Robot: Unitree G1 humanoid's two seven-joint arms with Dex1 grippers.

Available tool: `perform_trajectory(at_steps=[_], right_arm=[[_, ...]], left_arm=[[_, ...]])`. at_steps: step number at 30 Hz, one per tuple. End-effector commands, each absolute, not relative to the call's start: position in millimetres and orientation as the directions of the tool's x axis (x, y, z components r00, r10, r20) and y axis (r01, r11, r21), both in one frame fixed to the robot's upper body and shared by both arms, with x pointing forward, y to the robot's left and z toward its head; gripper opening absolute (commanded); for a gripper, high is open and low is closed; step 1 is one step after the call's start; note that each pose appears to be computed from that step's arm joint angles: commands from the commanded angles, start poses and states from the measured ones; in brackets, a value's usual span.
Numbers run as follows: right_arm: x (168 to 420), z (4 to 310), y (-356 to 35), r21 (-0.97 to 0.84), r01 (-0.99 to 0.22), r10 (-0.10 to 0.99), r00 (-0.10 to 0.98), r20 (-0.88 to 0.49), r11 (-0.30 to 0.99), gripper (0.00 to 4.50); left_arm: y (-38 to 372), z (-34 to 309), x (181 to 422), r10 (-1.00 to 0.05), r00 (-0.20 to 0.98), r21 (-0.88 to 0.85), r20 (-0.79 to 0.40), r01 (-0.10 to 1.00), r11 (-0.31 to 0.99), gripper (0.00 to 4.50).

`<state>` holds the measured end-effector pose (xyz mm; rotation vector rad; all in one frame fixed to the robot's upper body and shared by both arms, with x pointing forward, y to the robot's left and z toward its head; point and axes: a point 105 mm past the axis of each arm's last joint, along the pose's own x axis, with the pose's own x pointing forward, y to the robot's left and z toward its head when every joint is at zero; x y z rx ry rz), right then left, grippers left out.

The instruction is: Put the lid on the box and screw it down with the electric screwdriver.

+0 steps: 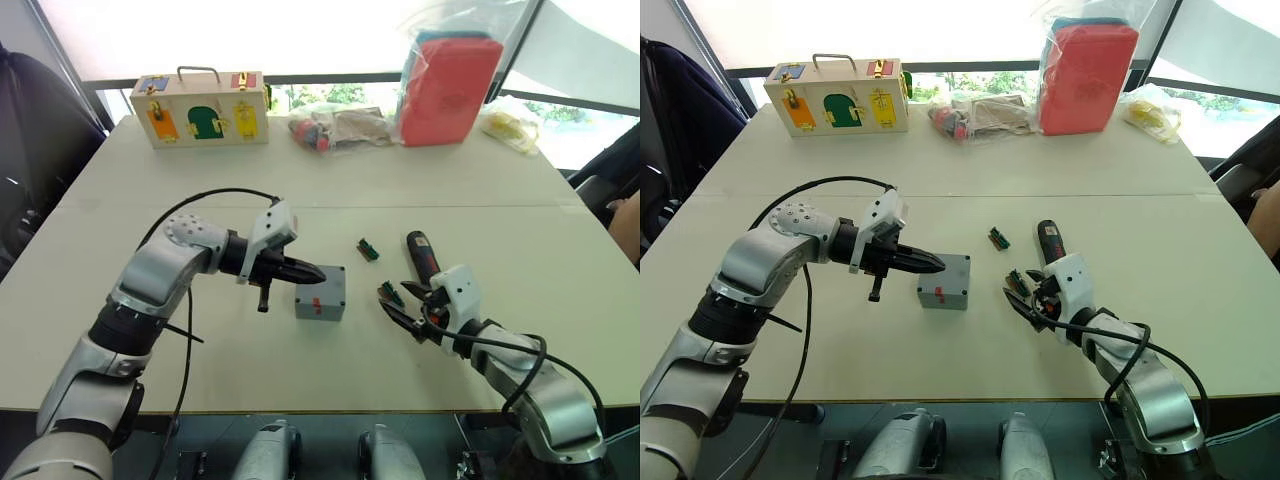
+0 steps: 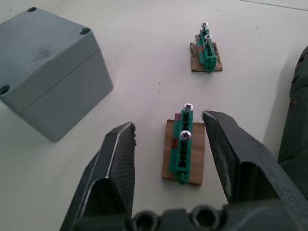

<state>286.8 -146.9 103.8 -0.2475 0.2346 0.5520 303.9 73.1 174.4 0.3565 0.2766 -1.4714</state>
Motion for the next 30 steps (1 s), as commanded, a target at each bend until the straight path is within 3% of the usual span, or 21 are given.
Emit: perform_trajectory(at_steps=[1,19,21,27,30], right_arm=[[289.0,113.0,-143.2,-0.2,-0.534,0.477,0.835,-0.273,0.821,2.58],[285.9,112.5,-141.4,-0.128,-0.533,0.479,0.824,-0.304,0.836,2.58],[286.8,112.7,-141.7,-0.123,-0.527,0.474,0.828,-0.3,0.841,2.12],[287.9,110.0,-143.4,-0.126,-0.517,0.462,0.832,-0.306,0.847,0.07],[287.8,108.9,-144.4,-0.141,-0.516,0.457,0.832,-0.314,0.845,0.07]], left_arm=[[72.6,180.3,301.8,-0.921,0.1,0.109,-0.377,0.992,0.063,0.0],[67.7,177.8,297.7,-0.927,0.106,0.117,-0.36,0.991,0.068,0.0],[68.0,177.9,297.9,-0.927,0.107,0.117,-0.361,0.991,0.069,0.0],[68.6,178.0,298.0,-0.925,0.109,0.121,-0.364,0.99,0.069,0.0],[68.4,178.4,298.4,-0.925,0.111,0.125,-0.364,0.99,0.07,0.0]])
